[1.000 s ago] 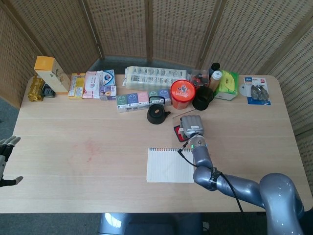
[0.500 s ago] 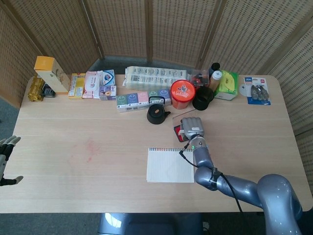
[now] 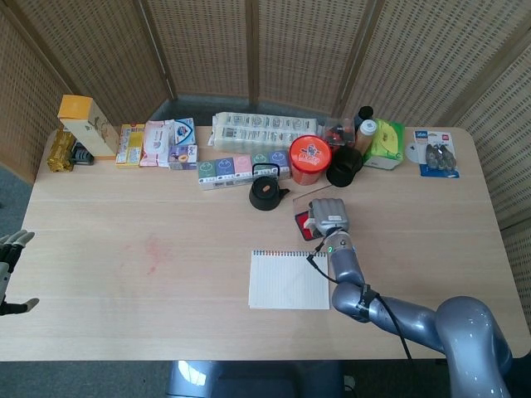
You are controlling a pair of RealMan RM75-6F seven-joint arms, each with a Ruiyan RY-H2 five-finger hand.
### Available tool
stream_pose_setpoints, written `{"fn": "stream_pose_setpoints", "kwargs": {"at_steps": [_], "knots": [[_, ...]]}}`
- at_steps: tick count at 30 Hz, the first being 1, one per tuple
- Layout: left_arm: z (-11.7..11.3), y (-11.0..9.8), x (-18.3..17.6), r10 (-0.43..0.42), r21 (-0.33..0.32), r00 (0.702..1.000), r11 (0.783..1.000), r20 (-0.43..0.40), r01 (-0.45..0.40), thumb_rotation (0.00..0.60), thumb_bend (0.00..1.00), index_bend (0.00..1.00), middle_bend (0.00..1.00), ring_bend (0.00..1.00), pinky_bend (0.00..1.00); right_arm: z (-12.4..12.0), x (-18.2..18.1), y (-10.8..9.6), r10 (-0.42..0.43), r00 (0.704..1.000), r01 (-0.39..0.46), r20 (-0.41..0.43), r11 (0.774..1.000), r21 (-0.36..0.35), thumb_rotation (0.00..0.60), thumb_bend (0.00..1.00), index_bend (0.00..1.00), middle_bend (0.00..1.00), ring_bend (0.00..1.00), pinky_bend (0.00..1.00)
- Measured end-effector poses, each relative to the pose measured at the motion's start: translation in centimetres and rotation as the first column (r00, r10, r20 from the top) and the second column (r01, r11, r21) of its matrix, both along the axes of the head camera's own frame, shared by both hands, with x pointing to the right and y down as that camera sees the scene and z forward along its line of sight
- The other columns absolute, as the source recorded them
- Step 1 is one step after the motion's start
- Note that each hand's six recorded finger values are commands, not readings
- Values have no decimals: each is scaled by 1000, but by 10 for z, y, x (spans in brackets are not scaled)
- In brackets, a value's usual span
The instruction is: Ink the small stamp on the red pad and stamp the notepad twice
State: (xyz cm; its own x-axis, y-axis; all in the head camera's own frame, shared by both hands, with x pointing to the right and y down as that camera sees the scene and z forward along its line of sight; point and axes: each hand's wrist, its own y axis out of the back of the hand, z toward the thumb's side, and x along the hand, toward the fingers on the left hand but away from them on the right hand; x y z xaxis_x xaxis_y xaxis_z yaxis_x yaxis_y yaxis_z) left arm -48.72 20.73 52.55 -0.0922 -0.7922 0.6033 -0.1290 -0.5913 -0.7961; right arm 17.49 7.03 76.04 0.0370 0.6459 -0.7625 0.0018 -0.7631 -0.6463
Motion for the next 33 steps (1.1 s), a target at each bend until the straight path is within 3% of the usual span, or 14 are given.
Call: {"fn": "stream_pose_setpoints", "kwargs": {"at_steps": [11, 20, 26, 33], "knots": [[-2, 0, 0, -2, 5, 1000, 1000, -6, 2, 600, 0, 0, 0, 0, 3, -11, -4, -3, -1, 1000, 1, 19, 1000, 18, 600, 485, 550, 932, 1000, 1000], [-4, 0, 2, 6, 5, 1000, 1000, -20, -6, 600, 0, 0, 0, 0, 3, -47, -16, -4, -36, 998, 33, 46, 998, 59, 600, 486, 551, 932, 1000, 1000], [-6, 2, 4, 15, 8, 999, 1000, -31, -15, 600, 0, 0, 0, 0, 3, -78, -28, 10, -71, 995, 64, 71, 994, 88, 600, 489, 557, 932, 1000, 1000], [-9, 3, 6, 22, 12, 999, 1000, -48, -22, 600, 0, 0, 0, 0, 3, -103, -32, 28, -73, 997, 67, 39, 986, 151, 600, 497, 563, 932, 1000, 1000]]}}
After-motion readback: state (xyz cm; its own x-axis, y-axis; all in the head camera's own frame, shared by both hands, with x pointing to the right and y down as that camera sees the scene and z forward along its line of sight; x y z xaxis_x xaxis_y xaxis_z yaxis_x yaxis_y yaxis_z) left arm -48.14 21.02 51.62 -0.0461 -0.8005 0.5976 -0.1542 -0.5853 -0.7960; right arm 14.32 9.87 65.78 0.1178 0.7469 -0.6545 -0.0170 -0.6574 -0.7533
